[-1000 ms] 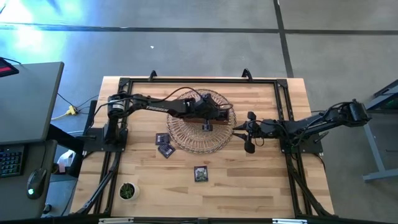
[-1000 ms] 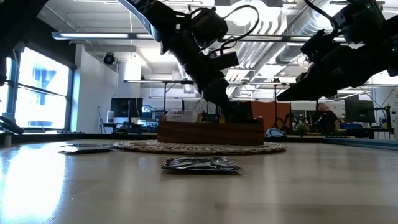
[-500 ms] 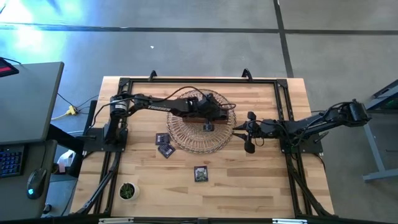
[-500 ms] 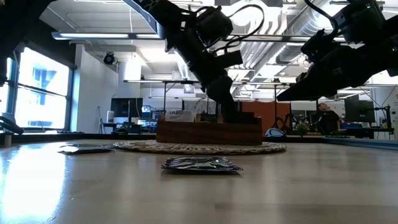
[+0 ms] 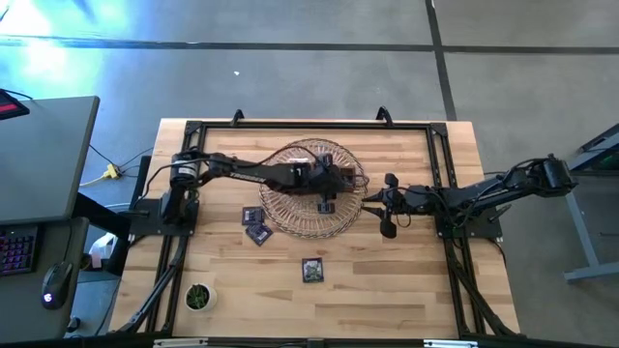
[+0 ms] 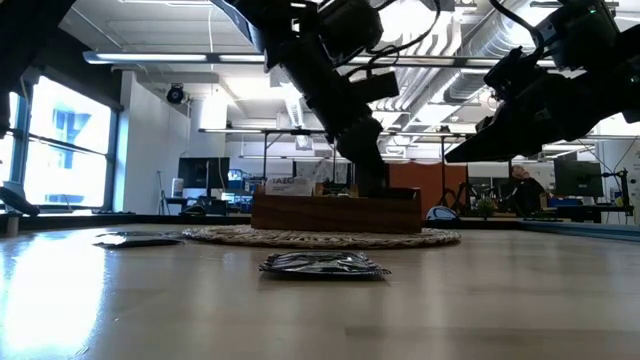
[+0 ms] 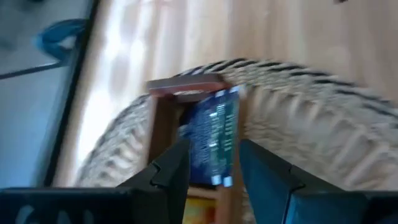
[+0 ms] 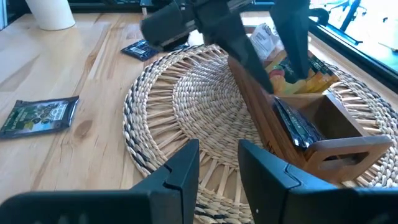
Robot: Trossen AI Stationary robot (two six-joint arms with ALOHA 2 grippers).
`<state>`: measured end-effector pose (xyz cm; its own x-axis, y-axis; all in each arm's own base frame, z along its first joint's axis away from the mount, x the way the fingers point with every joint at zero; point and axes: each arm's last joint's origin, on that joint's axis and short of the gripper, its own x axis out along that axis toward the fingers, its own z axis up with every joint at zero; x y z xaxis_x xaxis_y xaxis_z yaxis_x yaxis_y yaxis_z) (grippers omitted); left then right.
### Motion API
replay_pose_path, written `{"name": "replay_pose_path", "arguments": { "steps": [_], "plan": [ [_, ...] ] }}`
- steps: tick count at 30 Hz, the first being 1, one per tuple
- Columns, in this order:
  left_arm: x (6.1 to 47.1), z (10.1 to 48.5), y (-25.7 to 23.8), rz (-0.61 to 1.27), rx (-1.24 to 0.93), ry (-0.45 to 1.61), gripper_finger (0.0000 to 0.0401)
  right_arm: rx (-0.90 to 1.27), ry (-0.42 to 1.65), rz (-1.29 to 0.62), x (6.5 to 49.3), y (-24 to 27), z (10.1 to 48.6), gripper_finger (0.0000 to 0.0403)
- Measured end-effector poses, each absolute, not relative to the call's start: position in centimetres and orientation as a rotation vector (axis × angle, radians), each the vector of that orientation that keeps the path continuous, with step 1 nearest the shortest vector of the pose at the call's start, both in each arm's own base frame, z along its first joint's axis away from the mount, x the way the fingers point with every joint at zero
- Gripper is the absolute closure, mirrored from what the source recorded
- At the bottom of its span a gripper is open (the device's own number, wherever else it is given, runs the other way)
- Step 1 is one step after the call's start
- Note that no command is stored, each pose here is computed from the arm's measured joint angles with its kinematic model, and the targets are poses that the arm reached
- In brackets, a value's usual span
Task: Pick & Place Tea
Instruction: Adjust the purple tea bags in the right section of the wooden organizer
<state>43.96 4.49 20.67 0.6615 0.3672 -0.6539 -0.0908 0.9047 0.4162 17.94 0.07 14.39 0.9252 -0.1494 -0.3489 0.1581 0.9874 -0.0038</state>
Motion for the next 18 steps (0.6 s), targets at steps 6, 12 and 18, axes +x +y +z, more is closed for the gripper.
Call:
{"name": "replay_pose_path", "arguments": {
  "steps": [6,12,18],
  "plan": [
    [44.2,21.8,2.5,0.356,0.352,0.817,0.0265,-0.023,0.343,-0.201,18.0,-0.1,14.5,0.0296],
    [43.8,24.4,0.0,0.618,0.278,0.836,0.0301,-0.019,0.303,-0.227,18.3,-0.1,14.7,0.0361],
    [41.0,30.5,-1.9,0.727,0.217,0.891,0.0393,0.023,0.297,-0.197,20.9,0.5,14.7,0.0392]
  ]
}}
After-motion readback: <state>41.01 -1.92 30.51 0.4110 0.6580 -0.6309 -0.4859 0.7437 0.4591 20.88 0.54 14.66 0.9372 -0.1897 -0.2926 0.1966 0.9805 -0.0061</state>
